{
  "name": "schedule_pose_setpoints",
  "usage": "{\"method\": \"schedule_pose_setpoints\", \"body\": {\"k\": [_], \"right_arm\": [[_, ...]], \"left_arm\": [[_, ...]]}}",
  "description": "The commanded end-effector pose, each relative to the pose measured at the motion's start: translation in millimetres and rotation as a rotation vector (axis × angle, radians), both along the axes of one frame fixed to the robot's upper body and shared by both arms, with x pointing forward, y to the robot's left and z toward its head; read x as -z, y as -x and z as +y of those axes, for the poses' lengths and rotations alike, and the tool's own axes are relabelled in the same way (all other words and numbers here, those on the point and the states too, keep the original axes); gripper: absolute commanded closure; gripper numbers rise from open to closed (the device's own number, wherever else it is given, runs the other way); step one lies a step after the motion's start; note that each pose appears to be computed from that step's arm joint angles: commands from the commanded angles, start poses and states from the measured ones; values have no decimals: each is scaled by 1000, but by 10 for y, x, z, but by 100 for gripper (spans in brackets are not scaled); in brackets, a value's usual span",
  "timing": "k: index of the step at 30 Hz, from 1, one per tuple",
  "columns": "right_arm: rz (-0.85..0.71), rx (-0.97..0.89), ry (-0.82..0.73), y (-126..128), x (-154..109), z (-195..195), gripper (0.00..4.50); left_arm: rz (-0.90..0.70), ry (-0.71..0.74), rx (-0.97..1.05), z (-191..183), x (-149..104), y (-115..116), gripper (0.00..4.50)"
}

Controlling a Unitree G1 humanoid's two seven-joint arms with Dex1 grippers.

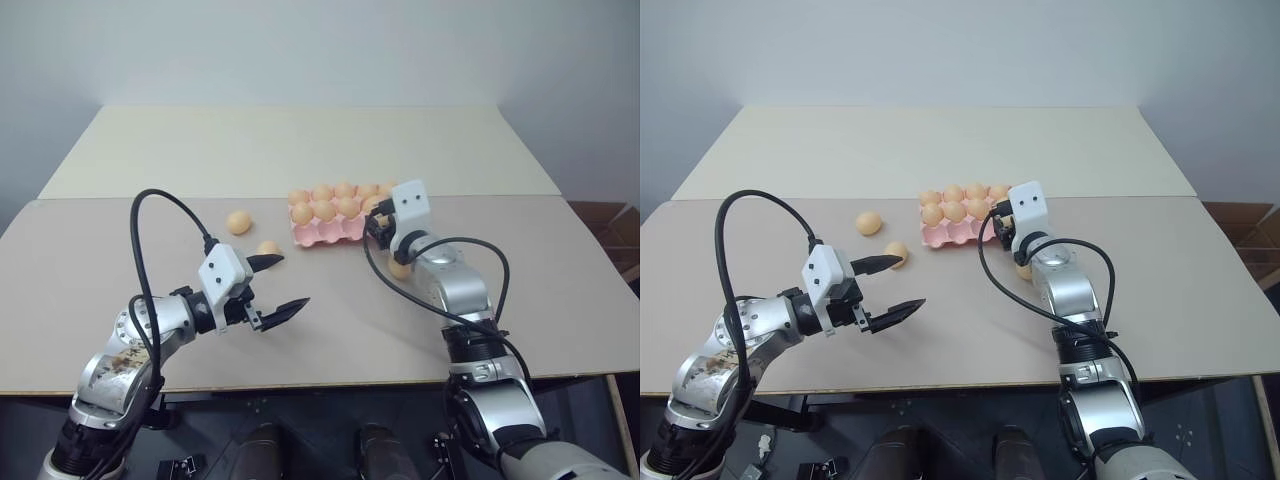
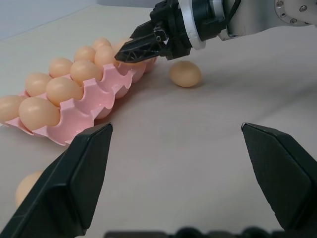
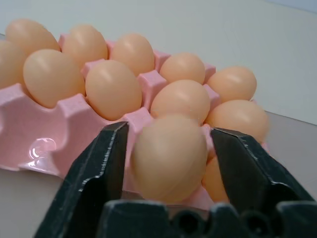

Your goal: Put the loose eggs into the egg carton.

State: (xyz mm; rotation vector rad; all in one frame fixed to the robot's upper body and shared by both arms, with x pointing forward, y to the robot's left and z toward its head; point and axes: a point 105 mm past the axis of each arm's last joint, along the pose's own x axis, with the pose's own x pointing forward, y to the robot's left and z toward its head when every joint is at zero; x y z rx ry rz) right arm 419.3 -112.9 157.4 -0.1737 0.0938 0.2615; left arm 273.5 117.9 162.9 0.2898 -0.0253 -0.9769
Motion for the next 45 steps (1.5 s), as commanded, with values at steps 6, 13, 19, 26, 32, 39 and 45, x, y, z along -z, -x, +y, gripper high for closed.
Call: {"method": "schedule_pose_setpoints", "body": {"k": [6,13,19,26,32,39,45], "right_arm": [[-284,-54,-112,332,-633,23,16],[-317,-82,-105,1082,-467,-138,16],[-298,-70,-67,1507,-142,-279,16],[-245,14,-83,1797,296,-469,16],[-227,83,-160,1824,320,-568,7],[-150,105,-133,1523,163,-449,7],[-52,159,-136,1168,63,-363,7]], "left_arm": [[-68,18,-8,-2,-114,31,0],[-81,68,-74,118,-121,49,0],[-87,110,-111,145,-126,44,0],[-67,111,-49,49,-153,95,0],[-64,107,0,-19,-182,90,0],[-47,42,83,-87,-122,80,0],[-57,-5,104,-89,-47,64,0]]}}
